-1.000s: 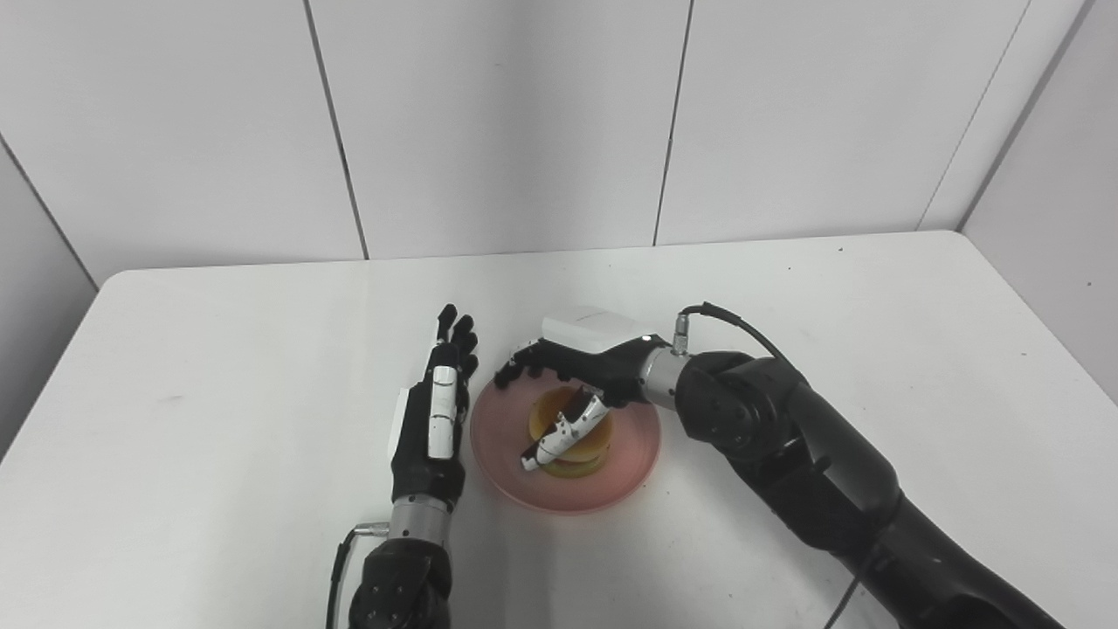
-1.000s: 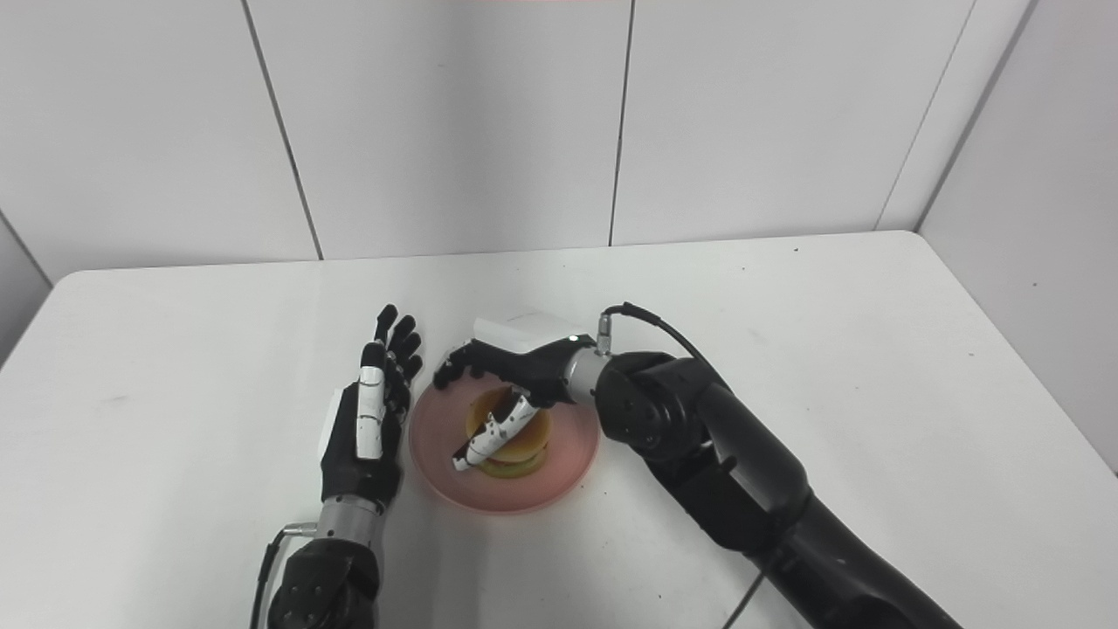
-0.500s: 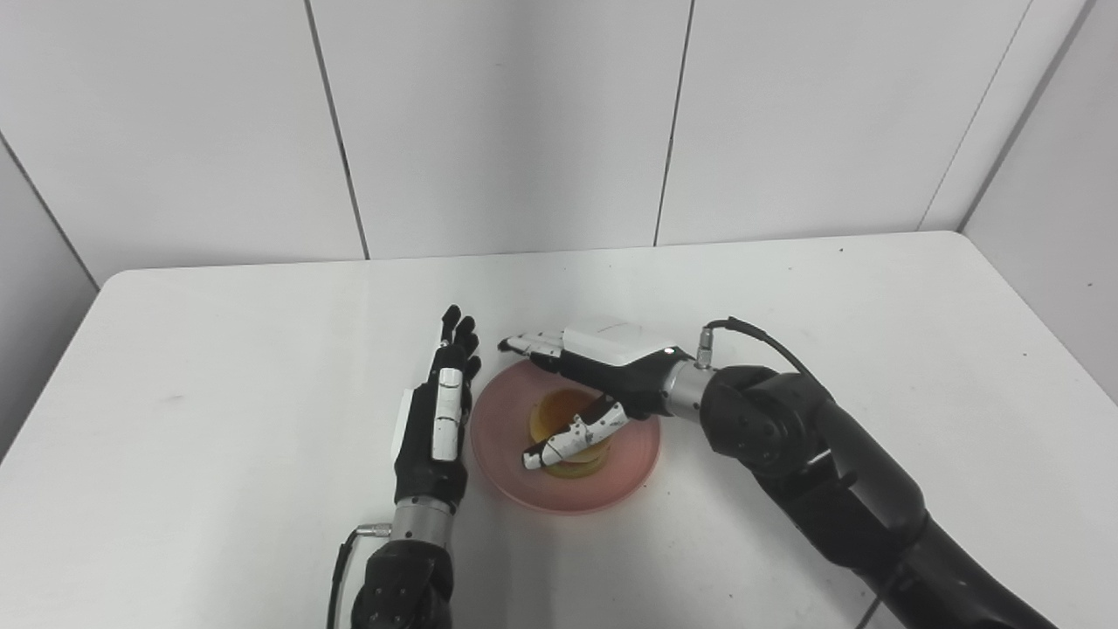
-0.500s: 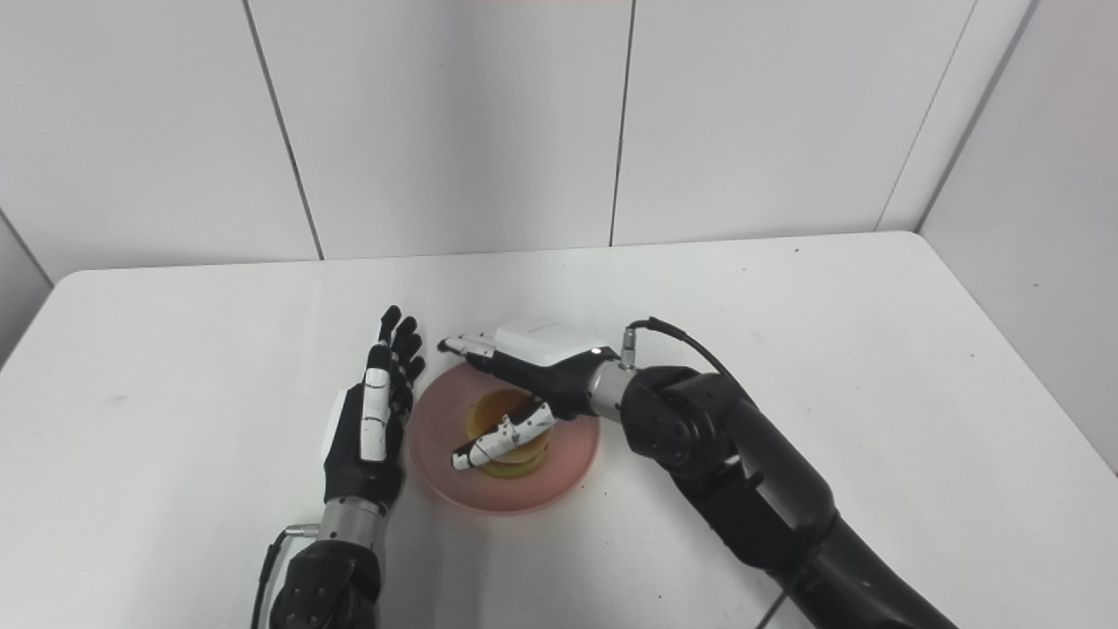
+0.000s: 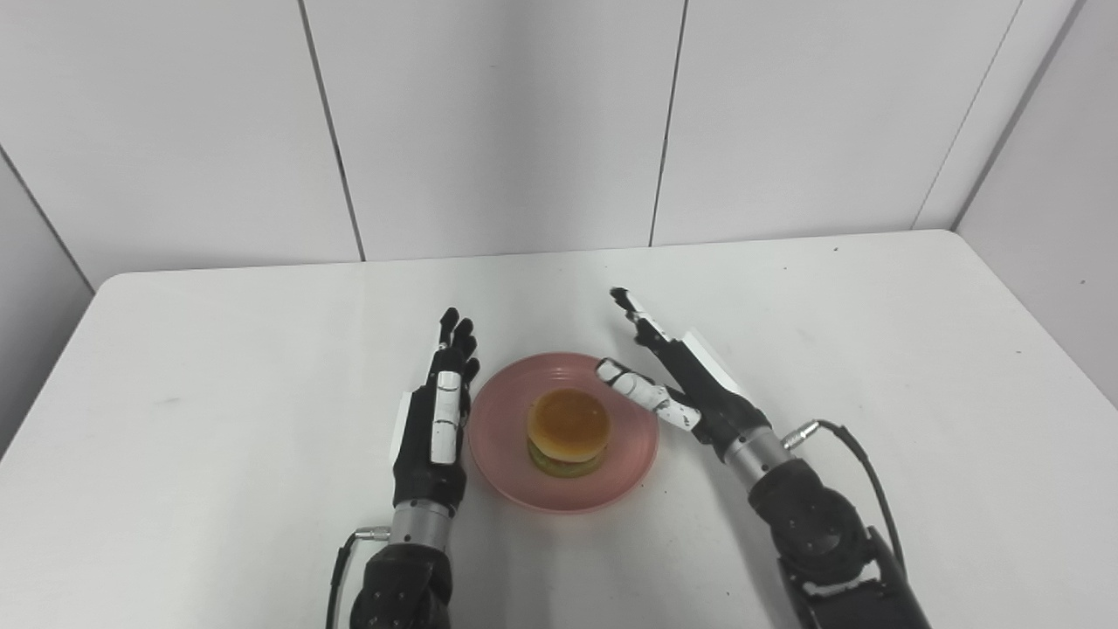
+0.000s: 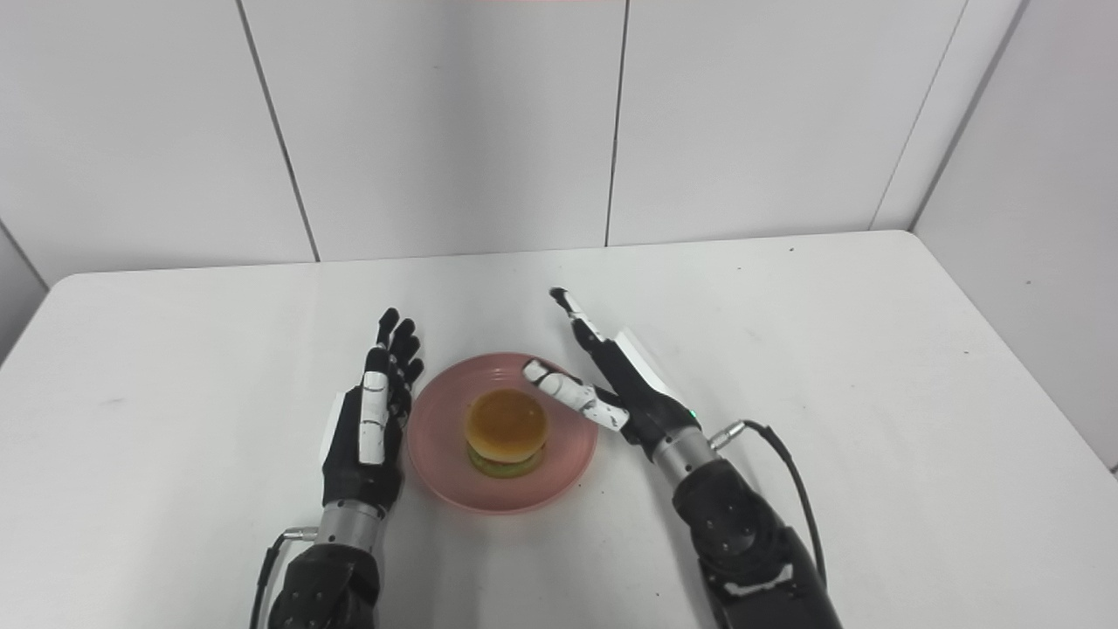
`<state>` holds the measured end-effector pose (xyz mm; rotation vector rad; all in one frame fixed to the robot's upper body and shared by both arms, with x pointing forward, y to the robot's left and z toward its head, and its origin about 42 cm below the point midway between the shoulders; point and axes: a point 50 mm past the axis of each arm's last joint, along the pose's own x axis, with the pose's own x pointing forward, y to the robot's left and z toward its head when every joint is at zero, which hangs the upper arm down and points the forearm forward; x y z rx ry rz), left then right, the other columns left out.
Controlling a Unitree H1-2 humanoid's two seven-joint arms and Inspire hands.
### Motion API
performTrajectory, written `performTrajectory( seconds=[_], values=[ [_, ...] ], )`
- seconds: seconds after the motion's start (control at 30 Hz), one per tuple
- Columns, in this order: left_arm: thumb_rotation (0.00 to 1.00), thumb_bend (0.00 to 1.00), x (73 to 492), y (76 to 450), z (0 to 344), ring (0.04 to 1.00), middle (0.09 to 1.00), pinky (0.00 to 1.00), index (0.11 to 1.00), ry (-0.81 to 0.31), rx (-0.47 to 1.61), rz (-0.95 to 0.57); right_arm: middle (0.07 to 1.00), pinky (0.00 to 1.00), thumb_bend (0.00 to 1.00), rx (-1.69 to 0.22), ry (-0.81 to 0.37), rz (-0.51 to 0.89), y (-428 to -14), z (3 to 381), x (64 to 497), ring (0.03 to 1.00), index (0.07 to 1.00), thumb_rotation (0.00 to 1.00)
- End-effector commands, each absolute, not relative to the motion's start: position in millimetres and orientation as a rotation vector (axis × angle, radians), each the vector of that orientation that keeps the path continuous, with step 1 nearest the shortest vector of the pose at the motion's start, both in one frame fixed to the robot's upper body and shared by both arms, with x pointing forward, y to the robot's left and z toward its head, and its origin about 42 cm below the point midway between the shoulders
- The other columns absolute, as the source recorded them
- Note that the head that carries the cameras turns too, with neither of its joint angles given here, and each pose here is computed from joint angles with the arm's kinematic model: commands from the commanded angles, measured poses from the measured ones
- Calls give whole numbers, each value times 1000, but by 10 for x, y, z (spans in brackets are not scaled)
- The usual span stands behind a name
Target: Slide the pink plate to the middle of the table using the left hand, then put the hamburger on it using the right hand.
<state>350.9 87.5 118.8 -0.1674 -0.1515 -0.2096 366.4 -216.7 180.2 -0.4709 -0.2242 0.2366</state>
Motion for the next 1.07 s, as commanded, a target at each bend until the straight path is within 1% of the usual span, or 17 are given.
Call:
performTrajectory(
  seconds=[0.0,0.03,0.1,0.2,0.23,0.33,0.43,0.5,0.63,0.73,0.9,1.03],
  values=[
    [1000,738,3277,947,825,1000,999,1000,998,-48,-163,-187,1000,998,720,-312,-378,189,-2158,1915,3738,1000,1000,999],
    [1000,737,3278,949,825,1000,1000,1000,999,-49,-163,-186,1000,1000,710,-254,-392,176,-2171,1860,3749,1000,1000,979],
    [1000,734,3281,954,824,1000,1000,1000,1000,-50,-155,-189,1000,1000,699,-162,-406,150,-2199,1760,3765,1000,1000,989],
    [1000,742,3288,957,829,1000,1000,1000,1000,-51,-152,-191,1000,1000,726,-77,-385,129,-2224,1661,3754,1000,1000,997],
    [1000,747,3291,959,832,1000,1000,1000,1000,-49,-153,-191,1000,1000,753,-65,-370,124,-2230,1639,3743,1000,1000,990],
    [1000,752,3307,967,830,1000,1000,1000,1000,-48,-146,-189,1000,1000,768,-38,-340,112,-2242,1575,3685,1000,1000,977],
    [1000,750,3315,973,824,1000,1000,1000,1000,-49,-145,-192,1000,1000,720,0,-336,85,-2277,1489,3656,1000,1000,956],
    [1000,744,3318,975,821,1000,1000,1000,1000,-55,-145,-193,1000,1000,723,22,-334,70,-2286,1455,3651,1000,1000,935],
    [1000,753,3317,985,827,1000,1000,1000,1000,-52,-131,-196,1000,1000,712,68,-322,25,-2287,1389,3655,1000,1000,949],
    [1000,750,3328,995,827,1000,1000,1000,1000,-52,-132,-197,1000,1000,723,74,-301,17,-2262,1416,3629,1000,1000,966],
    [1000,750,3337,1013,816,1000,1000,1000,1000,-37,-149,-197,1000,1000,728,65,-283,23,-2192,1430,3546,1000,1000,942],
    [1000,757,3339,1049,818,1000,1000,1000,1000,-36,-142,-201,1000,1000,705,72,-287,17,-2135,1436,3510,1000,1000,931]
  ],
)
